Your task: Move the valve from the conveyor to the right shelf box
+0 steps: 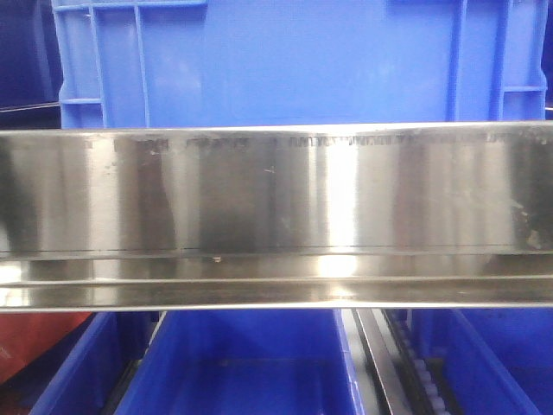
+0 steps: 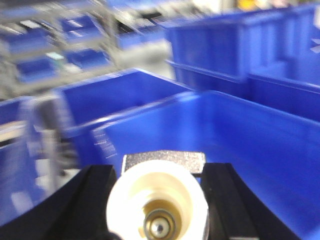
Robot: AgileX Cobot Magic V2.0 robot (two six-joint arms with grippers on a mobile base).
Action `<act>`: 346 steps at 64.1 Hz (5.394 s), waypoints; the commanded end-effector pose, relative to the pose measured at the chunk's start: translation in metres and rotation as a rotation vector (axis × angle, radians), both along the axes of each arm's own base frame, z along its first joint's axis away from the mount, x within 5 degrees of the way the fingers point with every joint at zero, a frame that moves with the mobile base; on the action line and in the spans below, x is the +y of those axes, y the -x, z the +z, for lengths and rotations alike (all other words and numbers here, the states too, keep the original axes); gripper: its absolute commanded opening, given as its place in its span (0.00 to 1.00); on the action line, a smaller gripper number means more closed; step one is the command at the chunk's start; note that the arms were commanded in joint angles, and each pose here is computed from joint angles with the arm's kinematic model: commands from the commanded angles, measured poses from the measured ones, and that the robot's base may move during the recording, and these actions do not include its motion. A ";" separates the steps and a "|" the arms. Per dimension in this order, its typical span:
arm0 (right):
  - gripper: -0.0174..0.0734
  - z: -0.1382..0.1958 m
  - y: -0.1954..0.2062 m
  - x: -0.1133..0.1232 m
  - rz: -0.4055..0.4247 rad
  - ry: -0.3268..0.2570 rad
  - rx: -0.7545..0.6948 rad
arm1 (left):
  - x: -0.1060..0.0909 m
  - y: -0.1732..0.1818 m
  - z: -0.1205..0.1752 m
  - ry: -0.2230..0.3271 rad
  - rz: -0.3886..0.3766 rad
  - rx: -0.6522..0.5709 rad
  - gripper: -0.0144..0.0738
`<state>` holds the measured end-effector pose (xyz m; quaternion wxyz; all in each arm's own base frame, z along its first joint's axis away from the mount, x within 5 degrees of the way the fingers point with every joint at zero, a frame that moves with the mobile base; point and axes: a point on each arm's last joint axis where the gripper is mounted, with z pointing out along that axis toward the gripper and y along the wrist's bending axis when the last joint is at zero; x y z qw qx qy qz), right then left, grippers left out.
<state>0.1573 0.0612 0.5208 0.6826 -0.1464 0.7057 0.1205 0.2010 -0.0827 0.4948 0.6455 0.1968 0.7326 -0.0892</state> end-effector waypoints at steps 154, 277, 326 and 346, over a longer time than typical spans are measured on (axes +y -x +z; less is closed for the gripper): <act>0.02 -0.130 0.071 -0.013 0.134 0.045 0.058 | 0.023 0.083 -0.082 0.066 -0.069 -0.067 0.04; 0.01 -0.219 0.108 -0.033 0.133 0.039 0.046 | 0.080 0.146 -0.268 0.199 0.357 -0.238 0.04; 0.01 -0.219 0.108 -0.033 0.133 0.038 0.044 | 0.084 0.145 -0.278 0.195 0.417 -0.250 0.04; 0.01 -0.219 0.108 -0.033 0.133 0.038 0.044 | 0.084 0.145 -0.278 0.195 0.417 -0.250 0.04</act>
